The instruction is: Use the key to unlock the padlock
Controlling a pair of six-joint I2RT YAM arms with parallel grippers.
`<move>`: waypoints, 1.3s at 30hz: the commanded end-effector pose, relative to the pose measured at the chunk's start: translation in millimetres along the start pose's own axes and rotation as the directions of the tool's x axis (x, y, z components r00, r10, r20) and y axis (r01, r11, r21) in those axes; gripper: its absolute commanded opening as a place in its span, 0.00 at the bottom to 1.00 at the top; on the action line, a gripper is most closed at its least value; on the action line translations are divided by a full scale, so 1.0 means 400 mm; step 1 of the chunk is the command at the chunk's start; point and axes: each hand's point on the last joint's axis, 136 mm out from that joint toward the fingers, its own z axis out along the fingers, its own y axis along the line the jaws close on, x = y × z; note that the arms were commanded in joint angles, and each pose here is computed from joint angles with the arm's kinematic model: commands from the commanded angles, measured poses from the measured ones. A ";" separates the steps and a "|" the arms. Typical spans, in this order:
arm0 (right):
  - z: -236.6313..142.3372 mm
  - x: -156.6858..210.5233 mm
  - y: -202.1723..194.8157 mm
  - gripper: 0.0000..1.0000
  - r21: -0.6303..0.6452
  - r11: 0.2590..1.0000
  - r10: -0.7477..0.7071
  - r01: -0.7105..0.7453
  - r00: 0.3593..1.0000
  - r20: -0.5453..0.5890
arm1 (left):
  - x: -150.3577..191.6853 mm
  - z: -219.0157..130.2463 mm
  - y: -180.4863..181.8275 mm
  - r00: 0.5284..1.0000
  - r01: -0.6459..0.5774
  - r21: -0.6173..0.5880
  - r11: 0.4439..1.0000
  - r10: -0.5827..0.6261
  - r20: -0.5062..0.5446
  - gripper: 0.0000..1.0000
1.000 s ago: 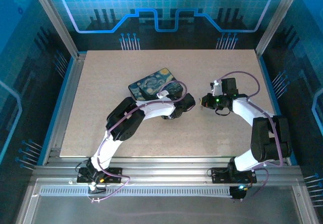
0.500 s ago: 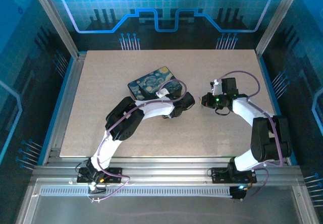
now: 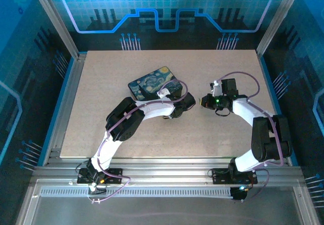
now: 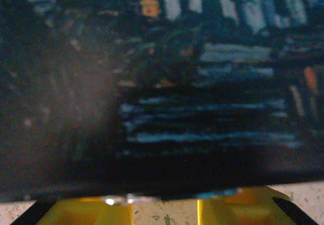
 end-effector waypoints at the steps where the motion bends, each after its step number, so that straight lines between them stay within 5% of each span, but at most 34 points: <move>1: -0.014 0.026 0.025 0.00 -0.022 0.998 -0.056 0.056 0.998 -0.022 | -0.073 -0.066 0.007 0.997 -0.079 0.033 0.996 0.079 0.001 0.12; 10: -0.052 0.052 0.054 0.01 -0.044 0.995 -0.085 0.084 0.996 -0.021 | -0.071 -0.167 0.103 0.942 -0.256 0.039 0.966 0.258 -0.214 0.05; 17: -0.063 0.062 0.098 0.01 -0.080 0.991 -0.107 0.103 0.993 -0.046 | -0.078 -0.270 0.148 0.835 -0.337 0.086 0.938 0.340 -0.433 0.04; 22: -0.076 0.067 0.122 0.01 -0.097 0.989 -0.120 0.114 0.991 -0.052 | -0.117 -0.345 0.156 0.784 -0.377 0.113 0.919 0.382 -0.490 0.03; 39: -0.130 0.094 0.173 0.02 -0.158 0.982 -0.118 0.104 0.990 -0.083 | -0.154 -0.483 0.144 0.604 -0.139 0.232 0.963 0.268 -0.750 0.00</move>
